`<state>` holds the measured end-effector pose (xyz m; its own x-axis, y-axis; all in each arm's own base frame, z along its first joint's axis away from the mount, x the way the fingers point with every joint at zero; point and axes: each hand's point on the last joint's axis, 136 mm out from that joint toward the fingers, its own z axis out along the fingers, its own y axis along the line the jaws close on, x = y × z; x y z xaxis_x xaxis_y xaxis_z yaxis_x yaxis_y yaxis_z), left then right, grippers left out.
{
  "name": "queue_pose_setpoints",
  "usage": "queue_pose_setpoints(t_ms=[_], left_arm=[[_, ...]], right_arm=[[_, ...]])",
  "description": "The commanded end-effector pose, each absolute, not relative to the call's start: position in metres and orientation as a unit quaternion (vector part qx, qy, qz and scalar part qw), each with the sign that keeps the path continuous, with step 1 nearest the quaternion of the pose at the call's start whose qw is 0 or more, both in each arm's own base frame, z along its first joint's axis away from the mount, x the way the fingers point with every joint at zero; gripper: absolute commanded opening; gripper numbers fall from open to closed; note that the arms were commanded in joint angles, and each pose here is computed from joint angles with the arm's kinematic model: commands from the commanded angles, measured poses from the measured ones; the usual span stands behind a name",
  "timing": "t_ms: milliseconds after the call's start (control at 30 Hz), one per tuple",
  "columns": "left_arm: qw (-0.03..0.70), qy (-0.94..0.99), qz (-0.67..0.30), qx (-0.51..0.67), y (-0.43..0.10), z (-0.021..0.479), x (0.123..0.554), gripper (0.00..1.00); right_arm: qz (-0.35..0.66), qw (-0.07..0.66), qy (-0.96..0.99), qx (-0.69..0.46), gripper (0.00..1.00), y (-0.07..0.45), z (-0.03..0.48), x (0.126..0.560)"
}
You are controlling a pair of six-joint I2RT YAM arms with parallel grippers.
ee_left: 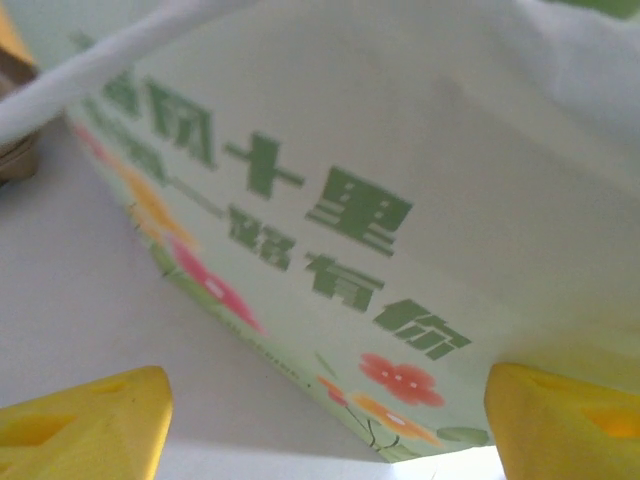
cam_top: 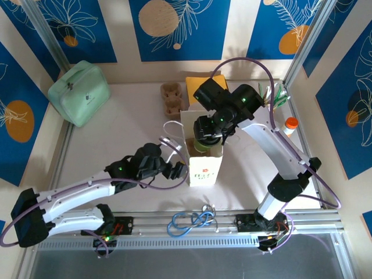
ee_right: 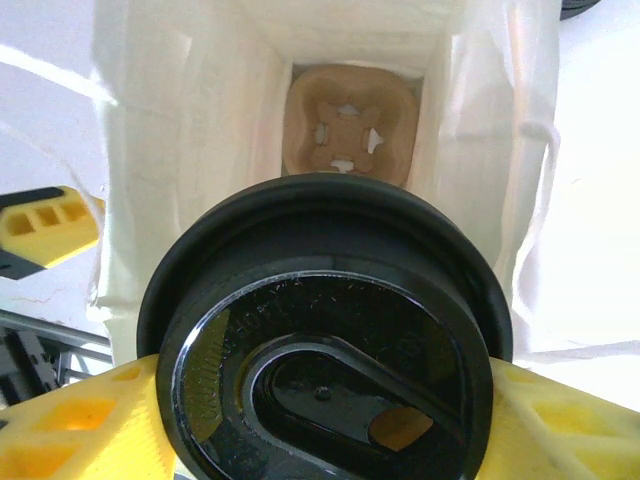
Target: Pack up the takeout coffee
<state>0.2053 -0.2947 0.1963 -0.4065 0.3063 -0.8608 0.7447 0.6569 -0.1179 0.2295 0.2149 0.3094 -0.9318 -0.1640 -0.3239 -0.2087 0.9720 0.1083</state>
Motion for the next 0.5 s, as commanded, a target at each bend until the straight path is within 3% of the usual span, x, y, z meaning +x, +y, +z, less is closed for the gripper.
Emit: queue_pose_setpoints(t_ms=[0, 467], left_arm=[[0.462, 0.779, -0.262, 0.333, -0.312, 0.203, 0.209, 0.79], [0.475, 0.775, -0.227, 0.349, -0.296, 0.197, 0.204, 0.83]], right_arm=[[0.058, 0.114, 0.987, -0.094, 0.64, 0.202, 0.303, 0.206], [0.022, 0.097, 0.988, -0.118, 0.64, 0.205, 0.289, 0.202]])
